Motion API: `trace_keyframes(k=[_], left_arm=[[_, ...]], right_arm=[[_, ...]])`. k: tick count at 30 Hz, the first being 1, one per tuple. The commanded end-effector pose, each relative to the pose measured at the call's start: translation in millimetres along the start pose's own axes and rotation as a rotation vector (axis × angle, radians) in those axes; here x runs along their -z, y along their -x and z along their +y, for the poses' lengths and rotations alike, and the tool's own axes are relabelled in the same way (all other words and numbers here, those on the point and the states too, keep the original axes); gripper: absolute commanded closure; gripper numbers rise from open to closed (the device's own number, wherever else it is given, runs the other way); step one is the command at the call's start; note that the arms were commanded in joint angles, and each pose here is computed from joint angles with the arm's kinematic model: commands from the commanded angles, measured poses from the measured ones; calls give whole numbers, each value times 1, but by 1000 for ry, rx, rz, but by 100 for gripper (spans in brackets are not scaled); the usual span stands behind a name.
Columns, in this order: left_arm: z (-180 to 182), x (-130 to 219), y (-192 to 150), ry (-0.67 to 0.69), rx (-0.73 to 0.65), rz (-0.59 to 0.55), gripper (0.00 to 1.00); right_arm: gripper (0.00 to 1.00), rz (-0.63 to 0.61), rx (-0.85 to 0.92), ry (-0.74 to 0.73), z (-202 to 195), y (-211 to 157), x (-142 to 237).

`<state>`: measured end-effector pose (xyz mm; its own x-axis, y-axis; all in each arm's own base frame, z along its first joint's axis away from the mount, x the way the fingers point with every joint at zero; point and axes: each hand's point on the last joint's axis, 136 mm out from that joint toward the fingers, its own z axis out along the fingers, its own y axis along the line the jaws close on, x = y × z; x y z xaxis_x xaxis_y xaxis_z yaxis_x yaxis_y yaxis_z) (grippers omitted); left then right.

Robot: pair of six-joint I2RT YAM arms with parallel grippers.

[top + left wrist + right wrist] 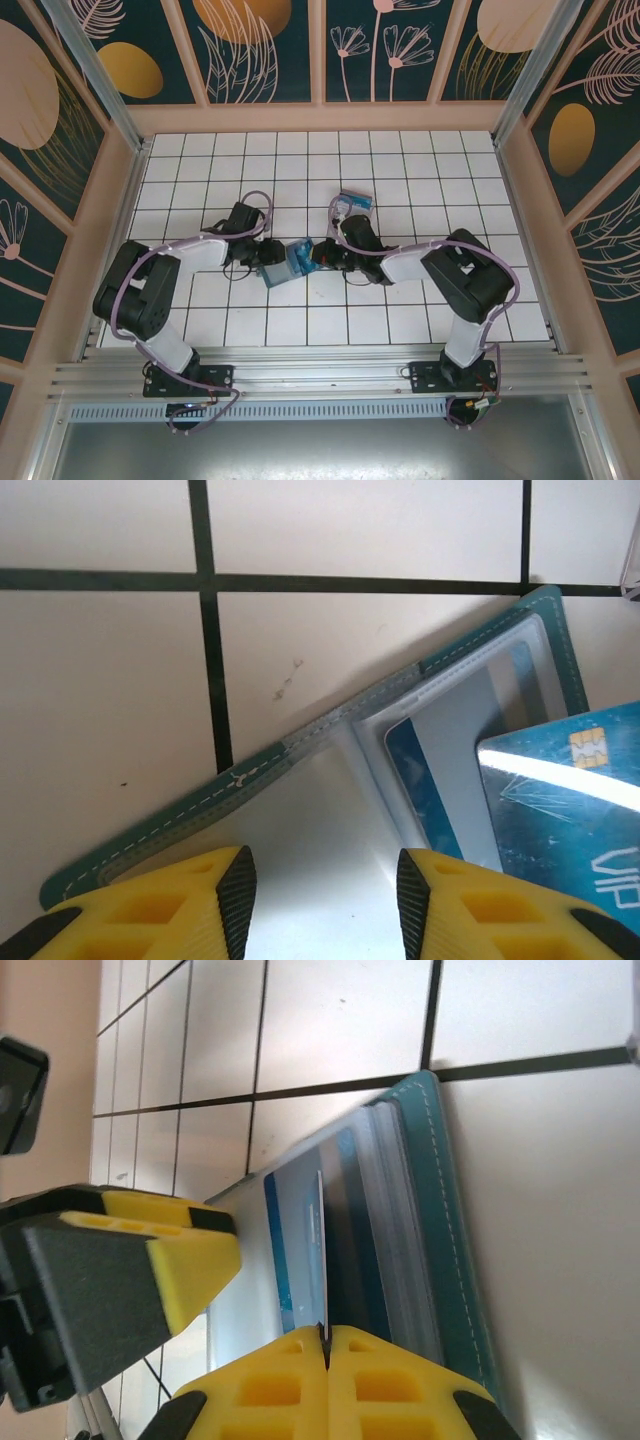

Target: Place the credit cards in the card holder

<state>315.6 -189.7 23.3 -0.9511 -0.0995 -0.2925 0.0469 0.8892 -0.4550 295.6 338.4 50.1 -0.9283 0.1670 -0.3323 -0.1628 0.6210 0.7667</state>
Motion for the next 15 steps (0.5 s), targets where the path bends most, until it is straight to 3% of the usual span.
trace_keyframes(k=[1, 15], left_arm=[[11, -1, -13, 32, 27, 13, 55], [38, 24, 4, 213, 36, -112, 59]], right_arm=[[94, -17, 3, 31, 9, 8, -7], [94, 37, 73, -15, 8, 9, -18]])
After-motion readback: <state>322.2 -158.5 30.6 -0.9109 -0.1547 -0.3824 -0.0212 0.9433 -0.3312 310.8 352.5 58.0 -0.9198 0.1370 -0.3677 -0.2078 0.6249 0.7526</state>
